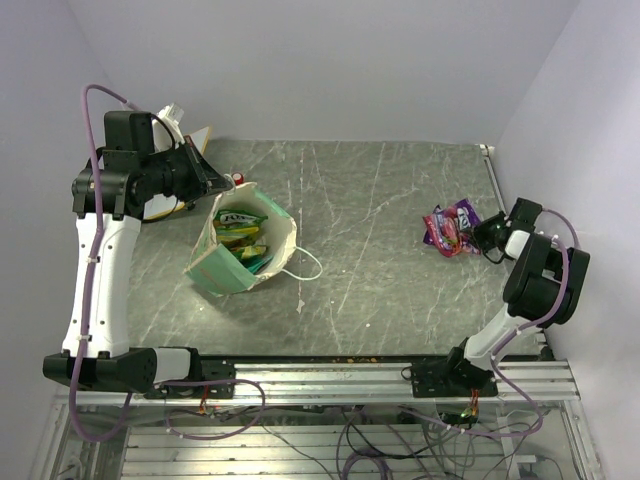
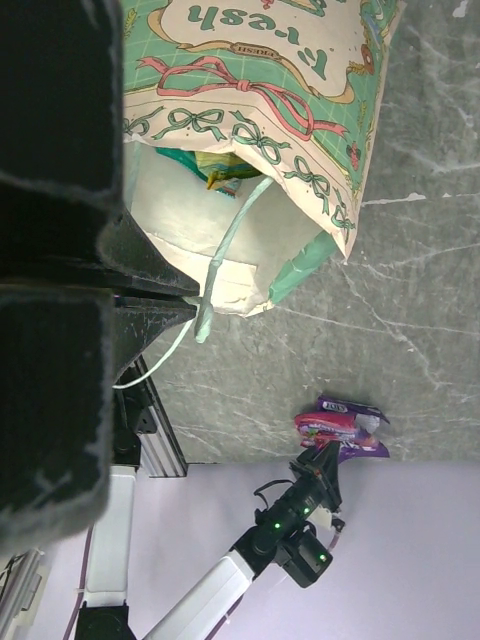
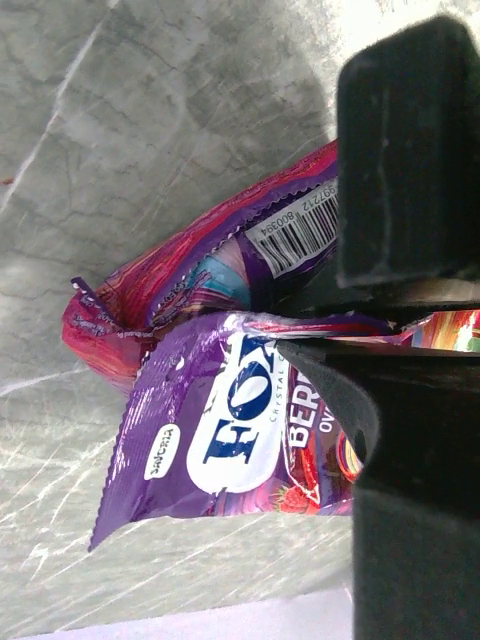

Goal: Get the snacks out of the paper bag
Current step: Place the snack at the center of the board.

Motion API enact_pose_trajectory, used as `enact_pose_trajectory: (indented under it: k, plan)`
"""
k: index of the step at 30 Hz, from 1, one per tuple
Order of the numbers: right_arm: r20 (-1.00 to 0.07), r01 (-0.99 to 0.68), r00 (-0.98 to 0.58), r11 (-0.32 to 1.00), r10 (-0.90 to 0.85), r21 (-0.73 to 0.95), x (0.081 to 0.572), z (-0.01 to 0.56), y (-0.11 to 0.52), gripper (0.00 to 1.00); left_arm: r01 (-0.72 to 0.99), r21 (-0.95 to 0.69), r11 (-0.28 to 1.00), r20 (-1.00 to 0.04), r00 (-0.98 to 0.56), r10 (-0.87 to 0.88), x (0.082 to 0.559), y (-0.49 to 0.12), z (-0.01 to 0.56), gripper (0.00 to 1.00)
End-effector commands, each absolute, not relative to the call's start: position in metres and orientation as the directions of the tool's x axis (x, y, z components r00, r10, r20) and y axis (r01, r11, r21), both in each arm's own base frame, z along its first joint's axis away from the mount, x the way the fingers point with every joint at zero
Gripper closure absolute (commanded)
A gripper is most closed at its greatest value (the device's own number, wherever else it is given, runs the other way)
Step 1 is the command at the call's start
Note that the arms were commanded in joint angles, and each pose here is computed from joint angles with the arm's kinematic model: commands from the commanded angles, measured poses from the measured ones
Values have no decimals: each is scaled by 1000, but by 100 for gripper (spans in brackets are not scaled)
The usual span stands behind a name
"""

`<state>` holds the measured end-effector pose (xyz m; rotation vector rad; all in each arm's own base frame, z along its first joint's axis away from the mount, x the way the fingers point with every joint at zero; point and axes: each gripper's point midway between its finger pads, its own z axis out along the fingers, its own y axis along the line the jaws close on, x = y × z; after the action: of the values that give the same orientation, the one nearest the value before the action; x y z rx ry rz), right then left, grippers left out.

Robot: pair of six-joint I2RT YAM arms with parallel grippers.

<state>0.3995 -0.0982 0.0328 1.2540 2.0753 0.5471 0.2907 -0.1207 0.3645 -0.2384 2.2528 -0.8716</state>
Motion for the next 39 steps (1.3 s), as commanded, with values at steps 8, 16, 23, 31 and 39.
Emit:
enact_pose_trajectory:
  k: [8, 16, 23, 31, 39]
  plan:
    - [-379, 529, -400, 548, 835, 648, 402, 91, -95, 99, 133, -659, 740, -580, -716, -388, 294, -127, 379, 93]
    - [-348, 428, -226, 414, 910, 804, 434, 177, -63, 100, 142, -672, 727, -571, -724, -387, 294, -130, 377, 93]
    - [-307, 429, -79, 311, 948, 848, 463, 198, -73, 100, 150, -667, 730, -574, -728, -376, 292, -130, 377, 93]
    - [-282, 477, 92, 206, 955, 854, 457, 181, -95, 100, 166, -650, 742, -597, -715, -363, 297, -129, 385, 93]
    - [-289, 547, 192, 142, 938, 825, 423, 124, -100, 100, 158, -641, 751, -596, -719, -358, 296, -127, 382, 93]
